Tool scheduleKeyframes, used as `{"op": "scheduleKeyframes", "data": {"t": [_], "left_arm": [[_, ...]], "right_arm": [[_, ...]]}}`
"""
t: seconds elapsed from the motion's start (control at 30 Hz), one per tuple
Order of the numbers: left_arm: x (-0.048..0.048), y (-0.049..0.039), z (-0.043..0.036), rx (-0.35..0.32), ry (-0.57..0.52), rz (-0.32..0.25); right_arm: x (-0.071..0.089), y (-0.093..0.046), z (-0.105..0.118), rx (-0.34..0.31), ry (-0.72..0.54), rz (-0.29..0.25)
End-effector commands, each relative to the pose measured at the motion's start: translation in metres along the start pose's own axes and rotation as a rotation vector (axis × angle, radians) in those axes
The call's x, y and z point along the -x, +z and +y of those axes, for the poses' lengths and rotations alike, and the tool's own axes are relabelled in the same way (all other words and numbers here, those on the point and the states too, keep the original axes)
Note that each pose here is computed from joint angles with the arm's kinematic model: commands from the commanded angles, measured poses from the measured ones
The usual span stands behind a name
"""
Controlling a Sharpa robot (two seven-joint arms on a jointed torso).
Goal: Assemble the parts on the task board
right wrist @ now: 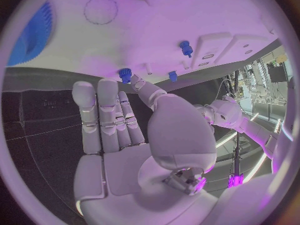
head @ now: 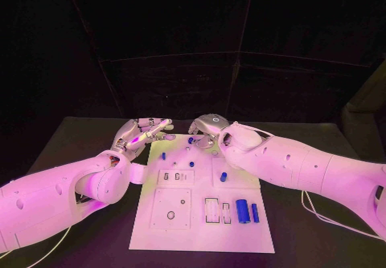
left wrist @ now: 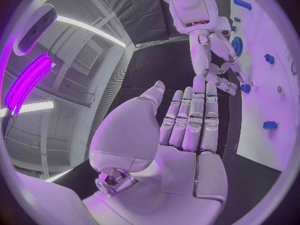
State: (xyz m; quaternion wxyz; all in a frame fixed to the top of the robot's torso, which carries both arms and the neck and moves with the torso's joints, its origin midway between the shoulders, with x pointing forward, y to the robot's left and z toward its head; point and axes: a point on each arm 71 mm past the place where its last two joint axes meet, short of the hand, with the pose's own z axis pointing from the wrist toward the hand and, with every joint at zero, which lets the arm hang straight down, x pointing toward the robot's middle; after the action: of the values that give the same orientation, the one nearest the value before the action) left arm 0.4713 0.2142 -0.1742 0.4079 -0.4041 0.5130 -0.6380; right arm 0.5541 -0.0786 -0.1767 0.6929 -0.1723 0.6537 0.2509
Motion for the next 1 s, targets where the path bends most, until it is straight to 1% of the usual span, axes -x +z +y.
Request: {"op": "scheduleKeyframes", "data": {"t": [0.03, 0.1, 0.2, 0.27, 0.3, 0.4, 0.43, 0.47, 0.53, 0.6, 0.73, 0.87, 1.0], "left_arm": [[-0.0010, 0.0003, -0.0011, -0.007, -0.002, 0.017], [-0.0005, 0.0001, -0.0012, -0.006, -0.001, 0.017], [0.0006, -0.0004, -0.0012, -0.006, 0.000, 0.015], [0.0015, -0.0007, -0.0013, -0.006, 0.001, 0.014], [0.0018, -0.0008, -0.0013, -0.005, 0.001, 0.013], [0.0027, -0.0009, -0.0010, -0.005, 0.002, 0.012], [0.0029, -0.0009, -0.0008, -0.004, 0.002, 0.012], [0.0030, -0.0009, -0.0007, -0.004, 0.002, 0.012], [0.0034, -0.0009, -0.0001, -0.002, 0.003, 0.011], [0.0036, -0.0009, 0.0007, 0.000, 0.003, 0.011], [0.0040, -0.0008, 0.0017, 0.000, 0.004, 0.011], [0.0044, -0.0006, 0.0024, 0.001, 0.005, 0.011], [0.0053, -0.0003, 0.0033, 0.003, 0.006, 0.011]], "right_arm": [[0.007, -0.008, -0.009, -0.020, 0.029, -0.034], [0.010, -0.016, -0.018, -0.042, 0.058, -0.035], [0.015, -0.032, -0.037, -0.098, 0.127, -0.010], [0.018, -0.043, -0.051, -0.146, 0.180, 0.019], [0.019, -0.046, -0.056, -0.160, 0.195, 0.030], [0.021, -0.062, -0.075, -0.225, 0.251, 0.082], [0.022, -0.069, -0.084, -0.252, 0.268, 0.107], [0.022, -0.070, -0.085, -0.255, 0.269, 0.110], [0.022, -0.077, -0.097, -0.292, 0.290, 0.147], [0.021, -0.082, -0.103, -0.314, 0.299, 0.173], [0.020, -0.085, -0.108, -0.333, 0.295, 0.202], [0.018, -0.083, -0.109, -0.340, 0.284, 0.223], [0.015, -0.079, -0.107, -0.339, 0.280, 0.246]]}}
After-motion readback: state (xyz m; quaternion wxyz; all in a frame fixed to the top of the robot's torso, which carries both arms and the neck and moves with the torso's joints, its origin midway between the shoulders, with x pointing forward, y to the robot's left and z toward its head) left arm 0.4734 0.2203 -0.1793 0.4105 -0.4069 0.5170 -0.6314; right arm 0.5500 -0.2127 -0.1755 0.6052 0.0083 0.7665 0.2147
